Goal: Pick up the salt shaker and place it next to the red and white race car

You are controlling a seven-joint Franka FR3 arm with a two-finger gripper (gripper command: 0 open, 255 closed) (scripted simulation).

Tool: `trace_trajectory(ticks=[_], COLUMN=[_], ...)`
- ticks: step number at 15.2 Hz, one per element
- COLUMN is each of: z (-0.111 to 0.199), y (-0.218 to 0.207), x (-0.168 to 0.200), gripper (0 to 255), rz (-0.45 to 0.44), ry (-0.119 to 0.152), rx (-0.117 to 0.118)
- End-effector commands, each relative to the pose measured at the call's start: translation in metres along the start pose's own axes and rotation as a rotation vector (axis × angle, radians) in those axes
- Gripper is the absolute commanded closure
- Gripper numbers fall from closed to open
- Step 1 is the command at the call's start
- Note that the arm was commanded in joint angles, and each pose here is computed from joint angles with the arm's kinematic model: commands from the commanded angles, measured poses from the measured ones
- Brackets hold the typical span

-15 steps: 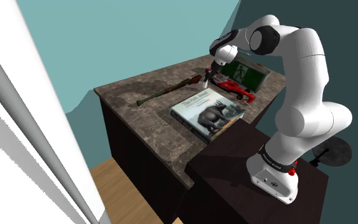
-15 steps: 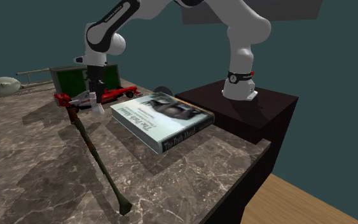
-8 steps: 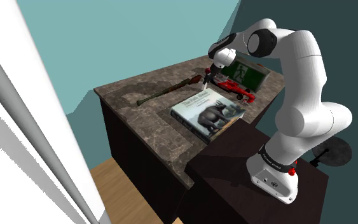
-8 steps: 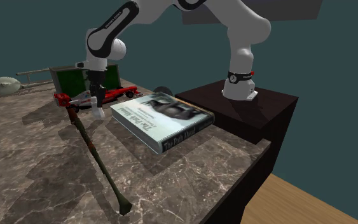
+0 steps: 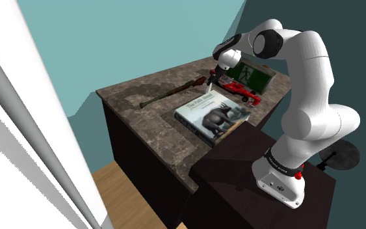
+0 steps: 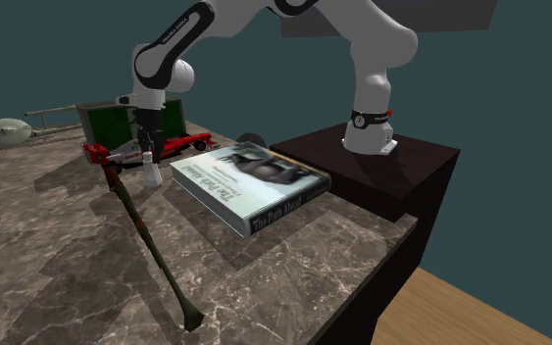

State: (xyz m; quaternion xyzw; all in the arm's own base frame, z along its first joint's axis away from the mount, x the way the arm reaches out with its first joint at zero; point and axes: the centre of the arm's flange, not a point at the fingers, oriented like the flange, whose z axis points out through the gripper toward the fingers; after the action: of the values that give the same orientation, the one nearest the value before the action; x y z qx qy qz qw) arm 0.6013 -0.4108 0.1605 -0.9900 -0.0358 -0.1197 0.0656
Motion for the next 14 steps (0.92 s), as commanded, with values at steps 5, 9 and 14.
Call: trace_trajectory(ticks=[5,9,14], z=[-0.040,-0.050,-0.050], y=[0.000,0.000,0.000], x=[0.000,0.000,0.000], gripper=[0,0,0], rz=[0.000,0.000,0.000], ry=[0.000,0.000,0.000], rx=[0.000,0.000,0.000])
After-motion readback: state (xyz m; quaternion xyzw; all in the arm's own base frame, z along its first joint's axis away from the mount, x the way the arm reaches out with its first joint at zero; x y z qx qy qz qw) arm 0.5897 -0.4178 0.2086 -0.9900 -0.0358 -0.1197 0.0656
